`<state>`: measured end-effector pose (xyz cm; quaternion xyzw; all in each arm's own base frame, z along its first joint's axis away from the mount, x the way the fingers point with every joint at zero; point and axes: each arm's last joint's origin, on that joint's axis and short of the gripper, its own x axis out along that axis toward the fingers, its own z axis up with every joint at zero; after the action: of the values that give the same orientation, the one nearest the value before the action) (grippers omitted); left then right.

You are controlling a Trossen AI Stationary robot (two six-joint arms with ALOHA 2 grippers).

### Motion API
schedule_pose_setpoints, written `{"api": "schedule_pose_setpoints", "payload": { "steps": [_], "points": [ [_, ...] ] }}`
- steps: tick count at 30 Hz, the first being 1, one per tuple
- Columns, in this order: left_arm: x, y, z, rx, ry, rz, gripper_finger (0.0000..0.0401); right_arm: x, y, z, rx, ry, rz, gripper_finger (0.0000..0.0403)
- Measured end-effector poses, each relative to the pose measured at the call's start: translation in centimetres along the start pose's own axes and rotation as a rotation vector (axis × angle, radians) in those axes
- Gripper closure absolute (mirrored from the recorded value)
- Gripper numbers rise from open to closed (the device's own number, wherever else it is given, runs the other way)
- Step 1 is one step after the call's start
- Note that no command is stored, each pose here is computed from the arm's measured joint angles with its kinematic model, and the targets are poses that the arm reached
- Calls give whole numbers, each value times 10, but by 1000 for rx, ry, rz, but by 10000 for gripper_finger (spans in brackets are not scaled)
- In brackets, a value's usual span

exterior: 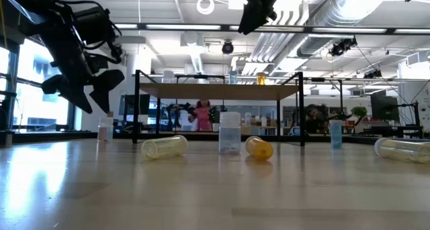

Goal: Pick and place medicine bottles onto shelf by color
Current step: Put the top transparent pill bottle on the shelf aligned with the other transparent pill bottle

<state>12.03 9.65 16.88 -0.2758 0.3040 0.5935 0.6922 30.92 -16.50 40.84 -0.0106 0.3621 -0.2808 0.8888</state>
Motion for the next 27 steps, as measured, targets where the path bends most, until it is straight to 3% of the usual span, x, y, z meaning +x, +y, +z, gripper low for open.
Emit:
{"api": "schedule_pose_setpoints", "payload": {
  "steps": [9,27],
  "points": [
    [19,-12,-1,26,13,20,162,0,0,0,0,0,0,230],
    [40,-13,1,12,39,73,163,0,0,0,0,0,0,230]
  ]
}}
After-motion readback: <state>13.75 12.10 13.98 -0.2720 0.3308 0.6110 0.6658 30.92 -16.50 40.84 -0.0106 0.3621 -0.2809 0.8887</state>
